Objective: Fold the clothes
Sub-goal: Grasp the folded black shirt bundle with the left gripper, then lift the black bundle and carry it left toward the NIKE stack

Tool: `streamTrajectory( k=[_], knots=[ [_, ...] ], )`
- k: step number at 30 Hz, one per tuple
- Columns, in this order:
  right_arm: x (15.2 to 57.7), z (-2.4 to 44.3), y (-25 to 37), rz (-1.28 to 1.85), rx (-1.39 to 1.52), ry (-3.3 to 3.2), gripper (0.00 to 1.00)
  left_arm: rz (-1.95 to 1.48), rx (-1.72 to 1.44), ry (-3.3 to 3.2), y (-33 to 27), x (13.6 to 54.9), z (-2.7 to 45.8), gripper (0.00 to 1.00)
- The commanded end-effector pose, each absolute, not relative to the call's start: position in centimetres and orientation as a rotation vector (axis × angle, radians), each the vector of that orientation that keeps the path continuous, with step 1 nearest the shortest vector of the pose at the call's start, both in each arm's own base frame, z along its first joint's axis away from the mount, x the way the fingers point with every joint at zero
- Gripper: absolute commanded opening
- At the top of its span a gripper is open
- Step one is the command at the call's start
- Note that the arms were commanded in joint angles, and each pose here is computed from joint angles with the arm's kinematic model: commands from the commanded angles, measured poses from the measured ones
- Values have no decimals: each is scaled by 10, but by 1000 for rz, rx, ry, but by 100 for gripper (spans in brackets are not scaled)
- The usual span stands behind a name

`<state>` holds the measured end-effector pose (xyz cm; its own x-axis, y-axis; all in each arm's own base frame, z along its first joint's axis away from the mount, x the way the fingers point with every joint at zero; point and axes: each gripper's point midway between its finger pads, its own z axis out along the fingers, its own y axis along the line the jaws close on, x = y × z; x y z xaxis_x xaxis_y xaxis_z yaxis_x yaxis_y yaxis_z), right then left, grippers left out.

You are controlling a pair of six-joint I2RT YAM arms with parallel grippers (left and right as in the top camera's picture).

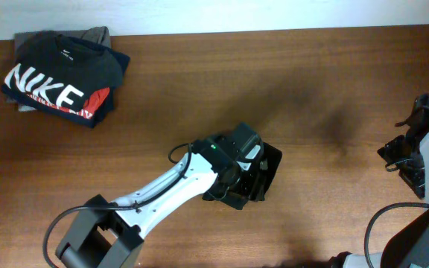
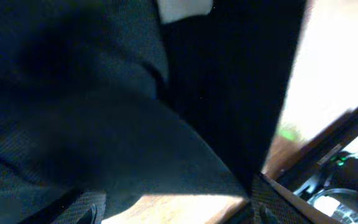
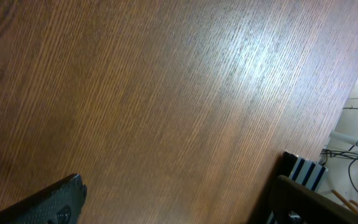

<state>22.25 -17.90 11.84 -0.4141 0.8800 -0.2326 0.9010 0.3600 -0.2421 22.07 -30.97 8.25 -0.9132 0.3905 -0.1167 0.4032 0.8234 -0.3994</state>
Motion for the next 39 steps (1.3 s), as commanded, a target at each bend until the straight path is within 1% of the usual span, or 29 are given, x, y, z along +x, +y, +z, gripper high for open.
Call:
streamTrajectory(
  k=[1, 5, 8, 11, 14, 18, 20, 24, 25, 27, 29, 33, 36, 39],
  knots=[
    [225, 128, -182, -513, 1676, 2487, 99, -631, 628, 2876, -310, 241, 119, 74],
    [225, 128, -182, -513, 1676, 2487, 99, -509, 604, 2797, -295, 255, 154, 75],
    [225, 128, -183, -513, 1676, 2487, 99, -501, 600, 2738, -286, 263, 177, 77],
    [225, 128, -182, -513, 1676, 2487, 99, -495, 520, 2729, -266, 276, 187, 80],
    [225, 128, -182, -513, 1676, 2487, 99, -444, 466, 2749, -235, 292, 185, 81],
    [225, 128, -183, -513, 1676, 2487, 99, -406, 425, 2827, -197, 305, 164, 82],
    [225, 128, -182, -513, 1676, 2487, 99, -493, 460, 2852, -194, 305, 149, 82],
    [225, 128, -182, -513, 1676, 2487, 99, -514, 396, 2895, -180, 311, 120, 87],
    [225, 128, -182, -513, 1676, 2487, 99, -542, 407, 2897, -180, 312, 113, 93],
    [225, 128, -182, -513, 1676, 2487, 99, -674, 452, 2885, -188, 311, 102, 98],
    [225, 128, -182, -513, 1676, 2487, 99, -768, 471, 2877, -193, 310, 92, 99],
    [225, 128, -182, -513, 1676, 2487, 99, -792, 453, 2906, -194, 312, 69, 99],
    [225, 128, -182, -513, 1676, 2487, 99, -933, 462, 2902, -209, 311, 57, 99],
    [225, 128, -182, -513, 1676, 2487, 99, -968, 455, 2926, -212, 311, 44, 99]
  ],
)
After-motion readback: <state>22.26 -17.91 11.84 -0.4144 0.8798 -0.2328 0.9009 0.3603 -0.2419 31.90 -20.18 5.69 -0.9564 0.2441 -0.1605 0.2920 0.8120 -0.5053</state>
